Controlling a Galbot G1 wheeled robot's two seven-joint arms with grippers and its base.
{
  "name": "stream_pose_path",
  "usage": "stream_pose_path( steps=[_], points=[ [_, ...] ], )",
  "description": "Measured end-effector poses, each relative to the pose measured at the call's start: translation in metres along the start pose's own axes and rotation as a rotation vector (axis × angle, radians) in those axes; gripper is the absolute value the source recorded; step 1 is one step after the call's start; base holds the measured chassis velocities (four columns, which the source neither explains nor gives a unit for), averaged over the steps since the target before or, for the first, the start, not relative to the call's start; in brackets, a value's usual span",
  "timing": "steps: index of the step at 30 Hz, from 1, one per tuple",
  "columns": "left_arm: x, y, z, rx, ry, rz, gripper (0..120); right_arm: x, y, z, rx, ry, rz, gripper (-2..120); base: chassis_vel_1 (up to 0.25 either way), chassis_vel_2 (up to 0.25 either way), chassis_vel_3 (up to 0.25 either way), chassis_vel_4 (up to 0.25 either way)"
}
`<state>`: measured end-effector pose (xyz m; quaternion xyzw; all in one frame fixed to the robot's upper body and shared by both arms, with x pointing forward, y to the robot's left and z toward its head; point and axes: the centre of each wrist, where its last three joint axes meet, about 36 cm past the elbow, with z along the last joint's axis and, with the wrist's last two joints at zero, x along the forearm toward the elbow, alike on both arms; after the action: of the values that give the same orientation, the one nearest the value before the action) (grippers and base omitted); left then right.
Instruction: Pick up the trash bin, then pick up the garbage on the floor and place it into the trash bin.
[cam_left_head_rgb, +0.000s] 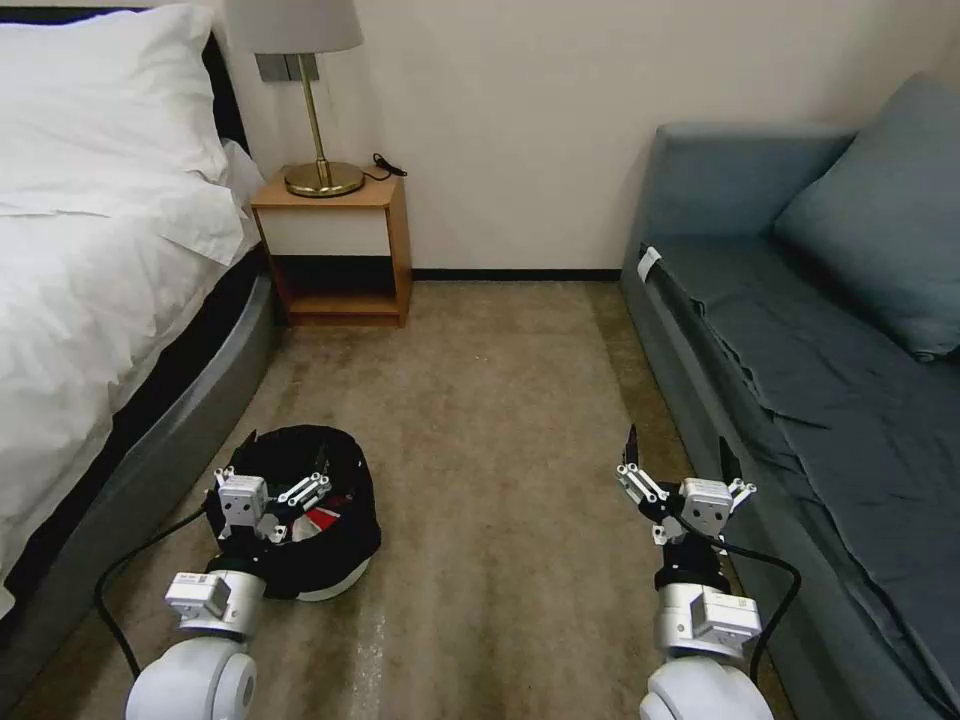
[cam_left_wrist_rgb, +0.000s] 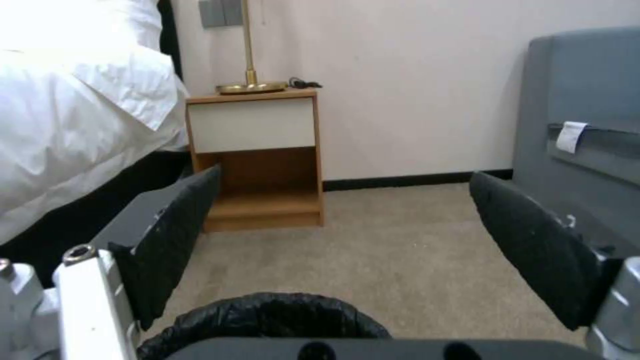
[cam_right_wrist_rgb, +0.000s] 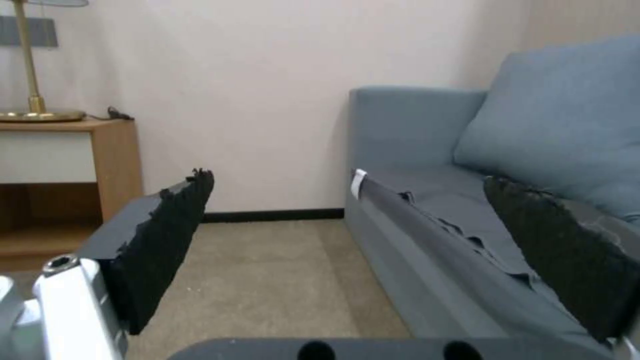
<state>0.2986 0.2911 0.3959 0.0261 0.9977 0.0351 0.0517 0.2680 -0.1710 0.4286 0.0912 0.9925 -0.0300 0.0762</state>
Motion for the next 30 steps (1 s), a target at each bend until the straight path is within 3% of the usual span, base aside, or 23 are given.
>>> stream_pose_path(
  steps=[30],
  points=[
    [0.0000, 0.0000, 0.0000, 0.000, 0.000, 0.000, 100, 0.0000, 0.0000, 0.0000, 0.000, 0.000, 0.000, 100, 0.000, 0.000, 0.000, 0.000]
  ],
)
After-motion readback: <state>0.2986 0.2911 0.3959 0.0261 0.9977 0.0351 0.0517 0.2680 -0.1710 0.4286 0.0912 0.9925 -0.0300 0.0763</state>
